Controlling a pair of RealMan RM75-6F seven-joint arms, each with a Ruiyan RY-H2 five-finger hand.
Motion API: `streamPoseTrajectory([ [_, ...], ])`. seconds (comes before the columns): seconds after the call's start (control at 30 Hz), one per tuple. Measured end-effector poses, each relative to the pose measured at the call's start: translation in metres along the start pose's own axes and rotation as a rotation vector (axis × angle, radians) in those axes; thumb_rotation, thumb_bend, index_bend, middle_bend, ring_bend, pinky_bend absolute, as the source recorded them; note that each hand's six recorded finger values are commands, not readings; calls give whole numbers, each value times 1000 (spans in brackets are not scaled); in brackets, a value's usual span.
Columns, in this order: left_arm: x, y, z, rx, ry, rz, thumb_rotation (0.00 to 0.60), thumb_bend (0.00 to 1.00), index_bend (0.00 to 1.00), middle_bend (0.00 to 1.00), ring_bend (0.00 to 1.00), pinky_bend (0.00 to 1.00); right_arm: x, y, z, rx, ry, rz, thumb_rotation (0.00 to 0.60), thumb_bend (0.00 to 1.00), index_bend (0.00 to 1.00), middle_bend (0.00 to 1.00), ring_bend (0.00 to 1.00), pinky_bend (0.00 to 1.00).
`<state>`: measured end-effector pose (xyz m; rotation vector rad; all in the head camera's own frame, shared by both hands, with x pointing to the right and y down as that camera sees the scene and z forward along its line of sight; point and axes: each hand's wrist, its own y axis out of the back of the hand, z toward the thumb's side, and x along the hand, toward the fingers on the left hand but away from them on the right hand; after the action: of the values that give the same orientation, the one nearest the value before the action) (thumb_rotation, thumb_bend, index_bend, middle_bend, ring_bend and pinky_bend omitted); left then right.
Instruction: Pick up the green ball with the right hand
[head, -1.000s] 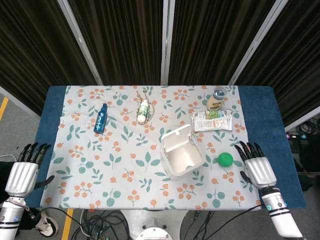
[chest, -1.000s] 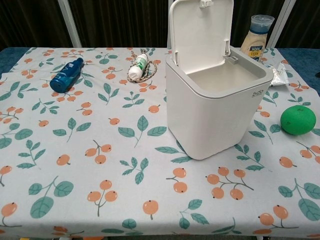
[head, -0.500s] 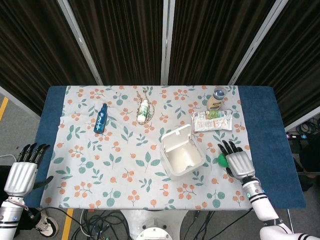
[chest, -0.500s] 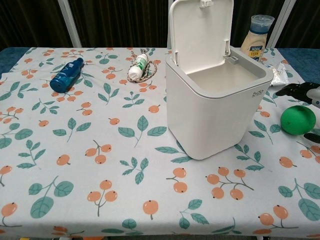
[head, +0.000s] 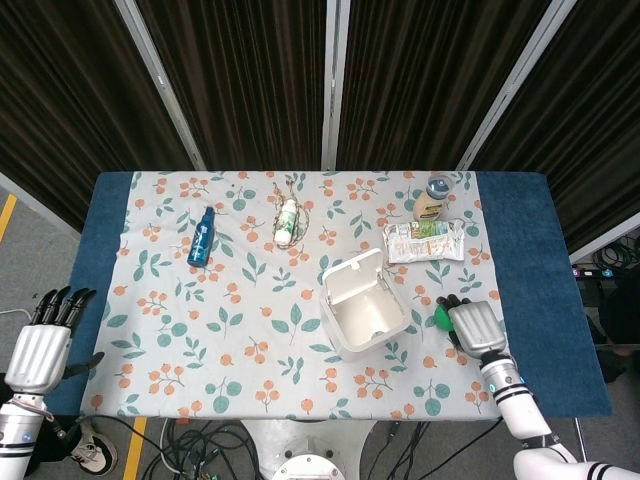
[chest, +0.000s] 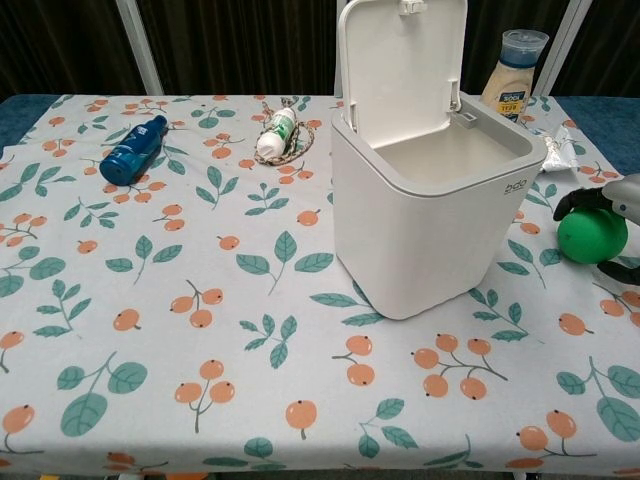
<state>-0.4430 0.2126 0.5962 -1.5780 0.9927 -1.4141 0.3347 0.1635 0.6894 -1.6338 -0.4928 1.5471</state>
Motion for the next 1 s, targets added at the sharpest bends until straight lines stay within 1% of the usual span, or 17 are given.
streamPoseTrajectory([
  [0.07,0,0,0,0,1,-1,600,124,117,108,42,77,2,7,-3,-8,-4,-33,600,391,452,502,557,726],
  [0.17,0,0,-1,1,2,-4,600,125,118,108,42,77,7,27,-11,-29,-14,-104,600,391,463,510,561,726],
  [0.27,1,0,0,1,2,-5,600,124,118,108,42,77,19,52,-15,-59,-6,-185,600,417,472,513,562,728],
  [0.33,2,-1,0,1,1,-5,600,124,119,108,42,77,27,71,-15,-73,17,-244,600,437,475,514,562,729],
  [0.47,2,-1,2,4,-3,-8,600,124,119,108,42,77,45,108,-5,-74,93,-358,600,442,475,514,562,729],
  [0.5,2,-2,3,4,-3,-10,600,124,120,109,42,77,50,119,0,-70,124,-391,600,441,475,514,562,729],
  [0.6,2,-1,5,7,-7,-13,600,124,120,108,42,76,61,142,19,-56,206,-458,600,439,475,514,562,729],
  [0.7,0,0,6,12,-11,-12,600,124,119,108,42,77,64,154,37,-18,265,-487,600,436,475,514,562,729],
  [0.77,-1,1,5,13,-8,-12,600,124,119,108,42,77,63,157,49,6,299,-489,600,432,476,514,561,729],
  [0.9,-1,1,4,11,-6,-14,600,124,120,108,42,77,57,159,77,22,372,-468,600,425,477,511,559,729],
  [1.0,0,0,4,11,-5,-15,600,124,120,108,42,77,51,157,91,13,401,-444,600,406,453,472,502,717],
])
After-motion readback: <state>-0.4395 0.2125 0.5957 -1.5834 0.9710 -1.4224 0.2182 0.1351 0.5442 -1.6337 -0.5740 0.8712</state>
